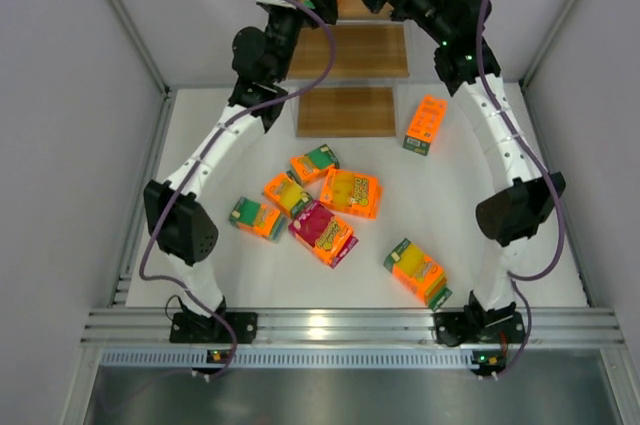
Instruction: Place and organize the cleaning sponges onto the shelf
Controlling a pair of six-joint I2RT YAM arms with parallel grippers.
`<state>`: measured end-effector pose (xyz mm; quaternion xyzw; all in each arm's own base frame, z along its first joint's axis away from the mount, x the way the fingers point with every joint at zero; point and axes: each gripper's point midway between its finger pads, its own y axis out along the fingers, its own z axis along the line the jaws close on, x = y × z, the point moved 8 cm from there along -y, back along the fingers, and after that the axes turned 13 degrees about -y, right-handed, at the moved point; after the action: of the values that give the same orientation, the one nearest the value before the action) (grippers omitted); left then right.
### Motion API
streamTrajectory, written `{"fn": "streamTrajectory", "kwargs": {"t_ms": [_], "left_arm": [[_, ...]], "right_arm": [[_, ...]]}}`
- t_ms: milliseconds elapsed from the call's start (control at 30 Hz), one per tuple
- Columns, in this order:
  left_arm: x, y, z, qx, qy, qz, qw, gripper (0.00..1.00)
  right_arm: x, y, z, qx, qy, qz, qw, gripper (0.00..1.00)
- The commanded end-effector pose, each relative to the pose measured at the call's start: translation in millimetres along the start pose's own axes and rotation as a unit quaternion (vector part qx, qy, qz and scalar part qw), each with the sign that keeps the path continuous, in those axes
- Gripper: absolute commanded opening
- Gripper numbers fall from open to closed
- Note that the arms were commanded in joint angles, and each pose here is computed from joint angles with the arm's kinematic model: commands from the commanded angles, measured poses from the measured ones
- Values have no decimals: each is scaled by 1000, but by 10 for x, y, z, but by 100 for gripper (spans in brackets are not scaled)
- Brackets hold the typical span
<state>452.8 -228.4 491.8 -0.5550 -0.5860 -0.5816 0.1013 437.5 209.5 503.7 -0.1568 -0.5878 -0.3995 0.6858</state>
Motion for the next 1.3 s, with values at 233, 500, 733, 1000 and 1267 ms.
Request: {"fn": "streamTrajectory", "kwargs": {"t_ms": [233,500,733,1000,1267], "left_arm": [[1074,-796,58,88,-23,25,996,98],[1023,-1367,625,152,-14,93,984,98],[915,-1525,646,154,-12,125,980,98],[926,-1585,635,150,-4,127,980,98],[894,-1612,662,154,5,132,979,98]], "right_arm": [[-33,396,43,-23,3,-72,997,67],[-144,430,124,-185,-149,-52,970,14],[-349,546,95,-245,-244,-33,938,0],[-569,730,146,-265,-299,-43,916,0],[-701,869,219,-243,-297,-64,921,0]]}}
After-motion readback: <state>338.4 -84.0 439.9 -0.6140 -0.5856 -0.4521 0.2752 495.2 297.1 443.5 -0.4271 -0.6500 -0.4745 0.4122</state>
